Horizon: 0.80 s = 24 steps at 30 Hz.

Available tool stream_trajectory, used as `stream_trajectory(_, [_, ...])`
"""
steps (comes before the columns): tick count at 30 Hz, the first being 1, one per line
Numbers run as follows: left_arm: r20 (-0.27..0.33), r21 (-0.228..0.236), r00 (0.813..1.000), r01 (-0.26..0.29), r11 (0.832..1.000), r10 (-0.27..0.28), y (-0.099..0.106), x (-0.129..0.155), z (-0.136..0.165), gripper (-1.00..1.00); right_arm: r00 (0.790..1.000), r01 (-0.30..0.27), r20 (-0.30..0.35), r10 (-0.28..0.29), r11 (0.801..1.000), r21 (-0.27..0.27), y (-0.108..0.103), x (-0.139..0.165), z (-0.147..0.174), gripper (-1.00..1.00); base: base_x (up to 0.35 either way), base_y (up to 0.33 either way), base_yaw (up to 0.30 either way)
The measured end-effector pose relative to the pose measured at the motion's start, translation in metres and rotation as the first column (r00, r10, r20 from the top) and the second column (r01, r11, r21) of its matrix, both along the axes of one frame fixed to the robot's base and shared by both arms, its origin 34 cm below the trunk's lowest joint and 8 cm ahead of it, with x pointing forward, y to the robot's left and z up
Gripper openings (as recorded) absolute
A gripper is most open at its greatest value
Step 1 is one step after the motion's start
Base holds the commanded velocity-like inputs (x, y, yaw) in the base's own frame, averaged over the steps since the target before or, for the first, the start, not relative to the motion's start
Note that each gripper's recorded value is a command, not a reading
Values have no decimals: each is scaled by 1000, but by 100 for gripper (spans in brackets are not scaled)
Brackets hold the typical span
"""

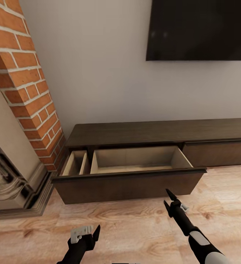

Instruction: Place each of the two pumpkins and all three candles from the living room inside a cabinet in the living room (use any cabinet), then make sure every cabinet is closed, and position the cauldron so it is next to a table in the living room.

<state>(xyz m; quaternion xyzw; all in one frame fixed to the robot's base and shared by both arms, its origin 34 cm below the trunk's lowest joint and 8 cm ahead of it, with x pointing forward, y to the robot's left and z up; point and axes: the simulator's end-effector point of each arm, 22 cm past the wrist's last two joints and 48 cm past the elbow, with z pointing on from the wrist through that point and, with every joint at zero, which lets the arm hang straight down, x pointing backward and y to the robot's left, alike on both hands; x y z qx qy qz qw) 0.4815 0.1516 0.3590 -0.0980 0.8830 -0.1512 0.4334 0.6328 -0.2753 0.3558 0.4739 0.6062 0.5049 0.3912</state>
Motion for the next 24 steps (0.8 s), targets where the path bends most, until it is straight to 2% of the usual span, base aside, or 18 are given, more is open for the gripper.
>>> stream_trajectory(2, [6,1,1000,0,1000,0,0,1,3,100,999,-25,-32,24,1000,-11,4,-2,-4,100,0,0,0])
stream_trajectory(4, [12,2,1000,-1,1000,1,0,3,6,100,991,-93,-102,91,996,-10,16,-9,-15,100,0,0,0])
stream_trajectory(5, [15,3,1000,-1,1000,1,1,3,7,100,975,-154,-163,151,988,-7,25,-17,-25,100,0,0,0])
stream_trajectory(6, [19,3,1000,-1,1000,1,1,4,9,100,964,-185,-194,180,983,-7,29,-22,-30,100,0,0,0])
stream_trajectory(7, [20,4,1000,-1,1000,1,1,4,9,100,939,-244,-254,232,970,-16,36,-32,-41,100,0,0,0])
stream_trajectory(9, [23,6,1000,0,1000,0,1,4,11,100,912,-294,-308,271,955,-31,40,-41,-49,100,0,0,0])
stream_trajectory(10, [23,7,1000,0,1000,0,1,3,11,100,888,-333,-352,297,942,-45,43,-50,-56,100,0,0,0])
stream_trajectory(13, [28,9,1000,1,1000,-1,2,4,14,100,857,-385,-396,329,920,-69,46,-59,-62,100,0,0,0])
stream_trajectory(15, [33,10,999,1,1000,-2,2,4,16,100,834,-426,-424,353,901,-87,48,-68,-66,100,0,0,0])
stream_trajectory(16, [34,11,999,2,1000,-2,2,4,17,100,814,-463,-445,374,880,-105,51,-75,-70,100,0,0,0])
stream_trajectory(17, [37,11,999,2,1000,-3,2,4,18,100,803,-482,-454,385,868,-116,52,-78,-71,100,0,0,0])
stream_trajectory(18, [36,12,999,4,1000,-4,2,4,19,100,780,-520,-477,405,843,-135,54,-86,-76,100,0,0,0])
stream_trajectory(19, [38,12,999,5,1000,-5,2,4,20,100,770,-538,-486,414,831,-144,55,-91,-78,100,0,0,0])
stream_trajectory(21, [40,13,999,7,1000,-8,1,4,22,100,735,-591,-517,438,788,-173,56,-105,-85,100,0,0,0])
stream_trajectory(24, [36,16,999,8,1000,-9,1,3,21,100,725,-611,-526,445,768,-193,55,-111,-85,100,0,0,0])
